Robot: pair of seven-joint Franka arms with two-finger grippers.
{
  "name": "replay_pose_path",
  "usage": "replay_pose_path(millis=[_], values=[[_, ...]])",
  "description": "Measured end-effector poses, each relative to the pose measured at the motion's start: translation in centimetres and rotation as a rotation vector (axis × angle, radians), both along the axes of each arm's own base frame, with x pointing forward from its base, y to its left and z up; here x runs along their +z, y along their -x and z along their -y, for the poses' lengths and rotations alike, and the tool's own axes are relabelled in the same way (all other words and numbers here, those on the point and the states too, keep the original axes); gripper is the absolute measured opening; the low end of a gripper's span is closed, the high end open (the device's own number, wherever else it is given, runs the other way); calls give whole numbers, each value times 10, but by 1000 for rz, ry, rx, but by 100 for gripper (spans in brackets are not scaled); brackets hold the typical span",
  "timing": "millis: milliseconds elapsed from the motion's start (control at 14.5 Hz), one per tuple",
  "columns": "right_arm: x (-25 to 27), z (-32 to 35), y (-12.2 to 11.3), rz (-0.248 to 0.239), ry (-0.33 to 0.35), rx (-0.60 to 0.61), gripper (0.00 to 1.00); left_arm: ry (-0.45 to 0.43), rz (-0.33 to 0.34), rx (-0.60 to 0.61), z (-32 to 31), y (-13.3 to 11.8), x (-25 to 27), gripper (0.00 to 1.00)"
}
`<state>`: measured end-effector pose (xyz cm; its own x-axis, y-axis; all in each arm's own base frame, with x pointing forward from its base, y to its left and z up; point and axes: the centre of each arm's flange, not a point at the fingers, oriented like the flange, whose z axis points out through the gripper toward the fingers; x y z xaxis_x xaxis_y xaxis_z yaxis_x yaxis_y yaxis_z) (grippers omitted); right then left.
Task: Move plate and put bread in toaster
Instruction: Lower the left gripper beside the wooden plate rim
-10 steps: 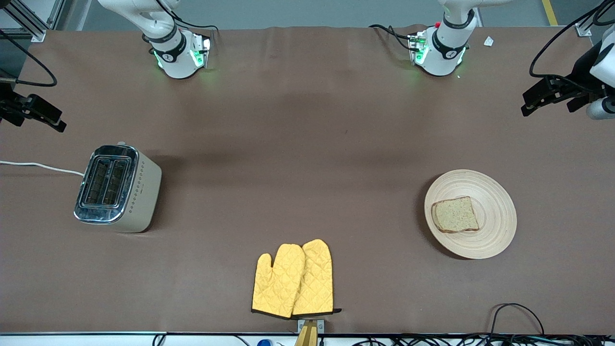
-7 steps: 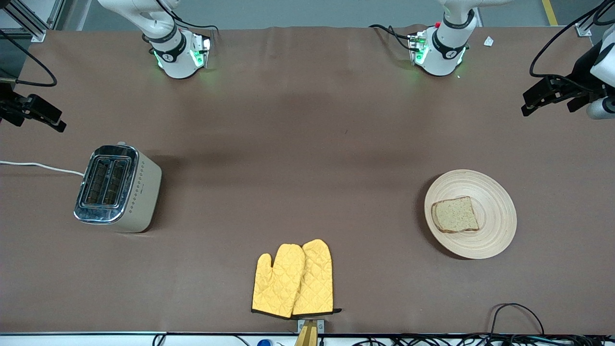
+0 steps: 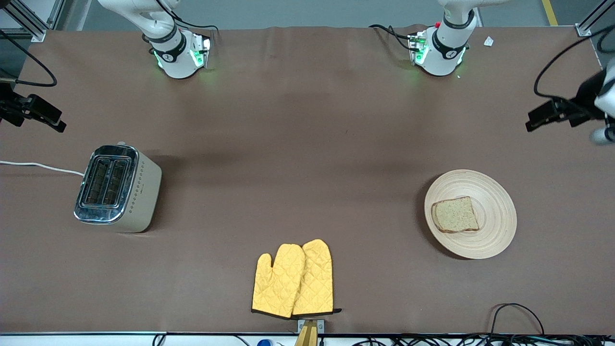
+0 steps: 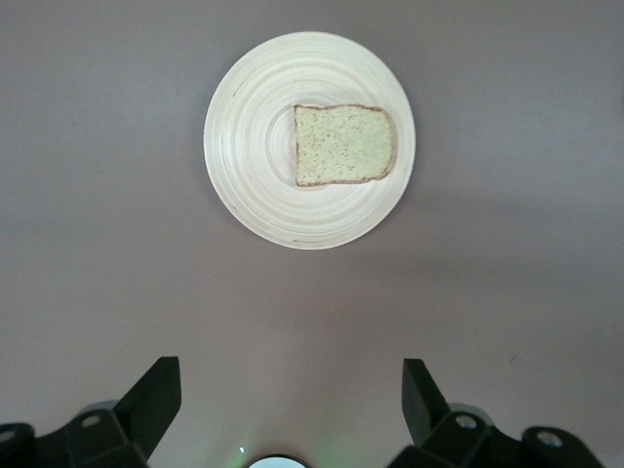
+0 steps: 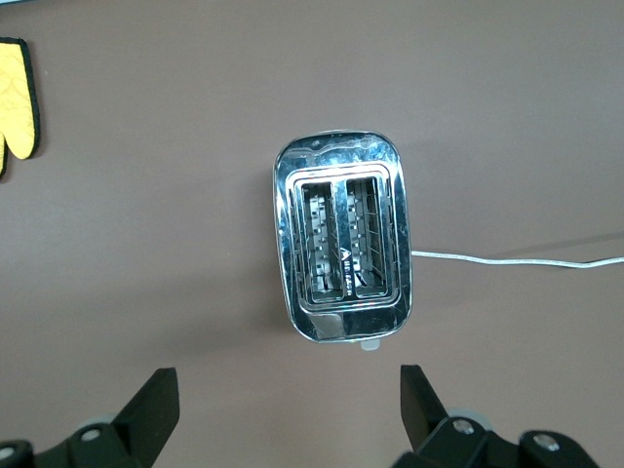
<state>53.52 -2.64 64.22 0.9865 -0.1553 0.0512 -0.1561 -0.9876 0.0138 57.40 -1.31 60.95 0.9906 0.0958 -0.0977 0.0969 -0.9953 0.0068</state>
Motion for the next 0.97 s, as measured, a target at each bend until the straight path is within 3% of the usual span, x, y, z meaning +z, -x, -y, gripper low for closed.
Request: replay_pose_path(millis=[138, 483, 690, 966], values=[[0, -1, 0, 2, 0, 2, 100, 63, -34, 29, -24, -26, -43, 100], [0, -6, -1, 2, 0, 12, 100, 355, -99, 137, -110, -68, -165, 100], [0, -7, -1, 3, 0, 13, 100, 456, -117, 128, -163, -71, -230, 100], [0, -8, -1, 5, 0, 15, 100, 608, -63, 43, -243, -55, -321, 100]])
